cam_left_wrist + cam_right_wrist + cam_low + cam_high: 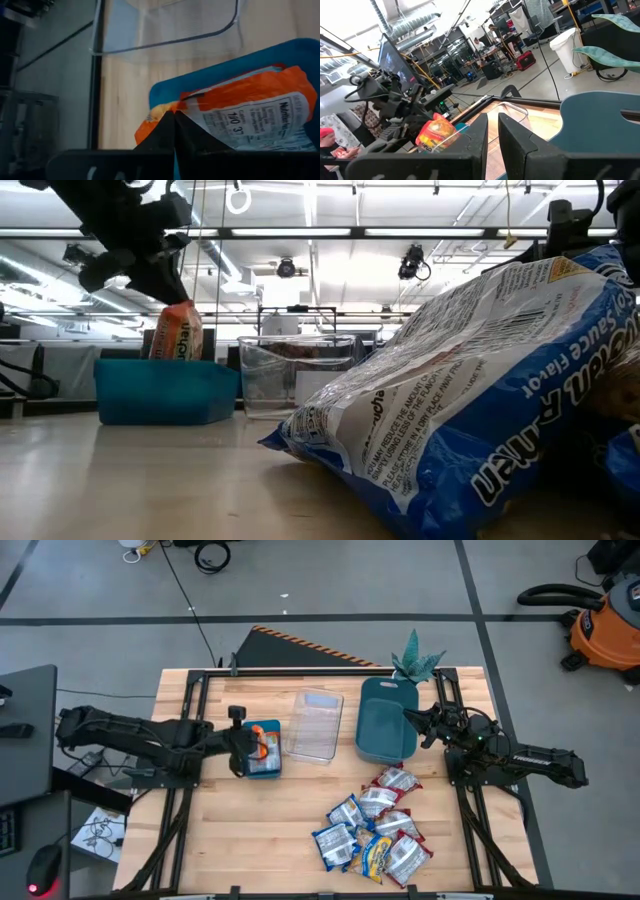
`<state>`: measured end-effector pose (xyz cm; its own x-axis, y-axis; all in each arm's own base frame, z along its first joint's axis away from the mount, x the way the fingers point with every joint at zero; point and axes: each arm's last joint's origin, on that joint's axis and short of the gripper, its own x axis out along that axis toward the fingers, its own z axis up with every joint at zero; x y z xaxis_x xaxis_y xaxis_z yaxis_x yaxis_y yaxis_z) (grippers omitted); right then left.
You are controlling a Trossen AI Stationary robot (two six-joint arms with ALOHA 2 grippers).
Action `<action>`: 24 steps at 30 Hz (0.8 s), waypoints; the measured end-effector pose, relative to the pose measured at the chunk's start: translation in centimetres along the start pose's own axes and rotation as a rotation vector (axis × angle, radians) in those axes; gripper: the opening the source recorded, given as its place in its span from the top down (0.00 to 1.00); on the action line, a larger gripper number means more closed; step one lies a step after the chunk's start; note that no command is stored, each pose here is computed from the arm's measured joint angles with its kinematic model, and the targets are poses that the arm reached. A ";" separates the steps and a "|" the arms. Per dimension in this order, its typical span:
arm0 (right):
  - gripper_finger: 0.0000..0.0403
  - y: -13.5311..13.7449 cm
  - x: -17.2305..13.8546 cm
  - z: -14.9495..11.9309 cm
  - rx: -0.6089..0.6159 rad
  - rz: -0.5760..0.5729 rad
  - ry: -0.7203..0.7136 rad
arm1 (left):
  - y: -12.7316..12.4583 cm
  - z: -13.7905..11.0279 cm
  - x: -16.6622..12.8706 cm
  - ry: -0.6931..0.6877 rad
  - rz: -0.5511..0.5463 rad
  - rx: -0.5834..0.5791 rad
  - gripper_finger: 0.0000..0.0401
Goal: Sort Maruchan noodles
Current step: Put the orange noodle pack into the blue bin
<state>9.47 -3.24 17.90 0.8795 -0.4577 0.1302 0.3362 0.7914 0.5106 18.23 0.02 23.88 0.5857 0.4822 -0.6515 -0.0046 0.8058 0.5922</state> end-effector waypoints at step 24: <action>0.88 0.0 0.0 0.0 0.000 0.001 0.000 | 0.1 -1.7 1.0 0.054 -0.112 -0.227 0.99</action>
<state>9.47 -3.24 17.90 0.8798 -0.4570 0.1306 0.3354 0.7917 0.5106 17.47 1.17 22.54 0.5485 0.3989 -0.7349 -0.1275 0.9085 0.3979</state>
